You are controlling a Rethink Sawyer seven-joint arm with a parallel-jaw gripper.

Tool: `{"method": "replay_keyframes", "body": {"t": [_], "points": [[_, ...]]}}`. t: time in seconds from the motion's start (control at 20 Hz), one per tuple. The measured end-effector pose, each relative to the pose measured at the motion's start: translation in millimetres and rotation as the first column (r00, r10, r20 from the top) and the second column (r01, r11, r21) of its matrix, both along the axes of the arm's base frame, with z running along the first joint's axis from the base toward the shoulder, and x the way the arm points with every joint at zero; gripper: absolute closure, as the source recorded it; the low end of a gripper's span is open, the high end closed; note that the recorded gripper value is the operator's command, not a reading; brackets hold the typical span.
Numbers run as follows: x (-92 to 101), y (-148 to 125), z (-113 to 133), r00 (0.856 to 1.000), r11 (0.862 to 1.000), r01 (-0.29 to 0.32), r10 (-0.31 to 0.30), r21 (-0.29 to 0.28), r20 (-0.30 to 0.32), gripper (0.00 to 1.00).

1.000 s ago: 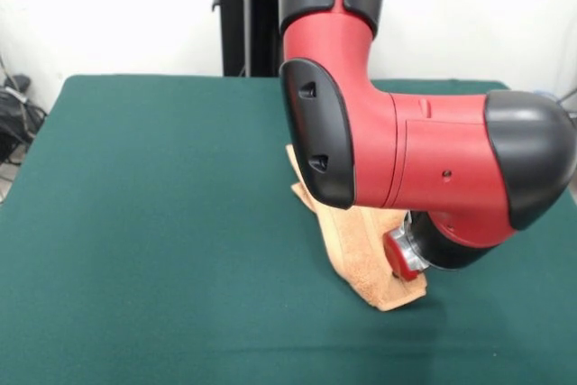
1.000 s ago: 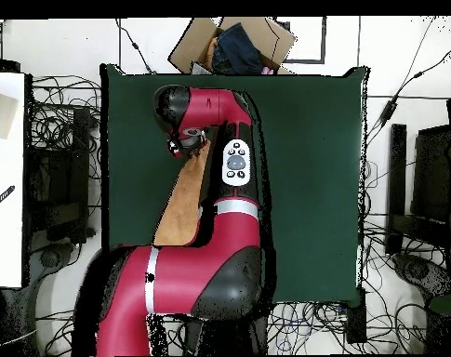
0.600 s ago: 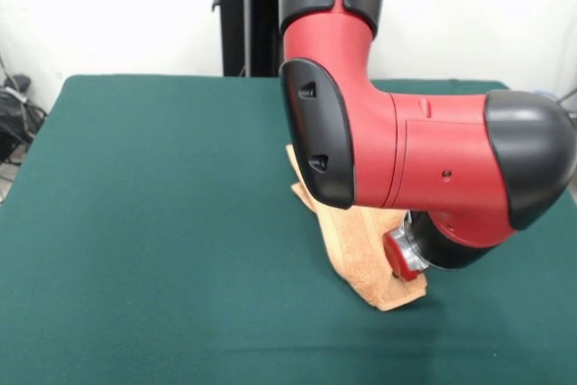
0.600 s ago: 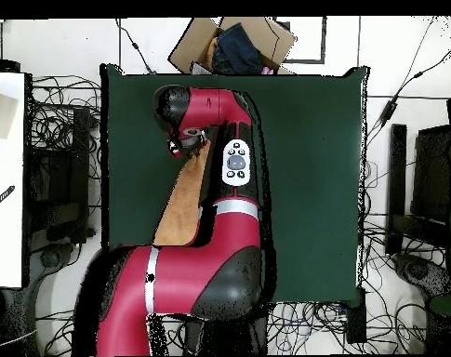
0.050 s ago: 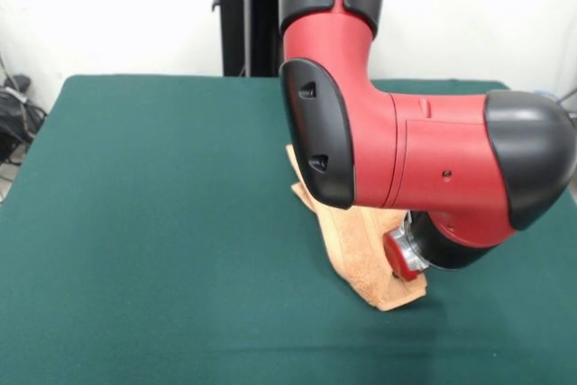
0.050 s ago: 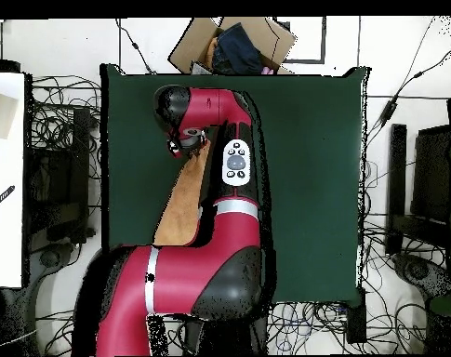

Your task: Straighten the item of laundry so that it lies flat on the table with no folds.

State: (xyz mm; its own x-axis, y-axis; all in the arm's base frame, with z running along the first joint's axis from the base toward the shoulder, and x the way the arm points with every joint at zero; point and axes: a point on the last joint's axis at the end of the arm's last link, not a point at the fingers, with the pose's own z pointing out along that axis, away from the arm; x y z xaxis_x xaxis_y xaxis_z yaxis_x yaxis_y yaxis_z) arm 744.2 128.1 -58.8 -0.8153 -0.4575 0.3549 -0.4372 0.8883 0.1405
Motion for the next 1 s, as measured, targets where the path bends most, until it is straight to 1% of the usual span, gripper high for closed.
{"method": "replay_keyframes", "body": {"t": [0.05,0.1,0.55,1.0], "points": [[0.2,0.0,-0.1,1.0,1.0,0.0,0.0,0.0,0.001,1.0],[0.4,0.0,-0.2,1.0,1.0,0.0,0.0,0.0,0.003,0.0],[4.8,0.5,-1.5,0.999,1.0,-0.003,0.003,0.0,0.045,0.0],[4.7,0.6,-1.5,0.999,1.0,-0.004,0.004,-0.001,0.046,0.0]]}}
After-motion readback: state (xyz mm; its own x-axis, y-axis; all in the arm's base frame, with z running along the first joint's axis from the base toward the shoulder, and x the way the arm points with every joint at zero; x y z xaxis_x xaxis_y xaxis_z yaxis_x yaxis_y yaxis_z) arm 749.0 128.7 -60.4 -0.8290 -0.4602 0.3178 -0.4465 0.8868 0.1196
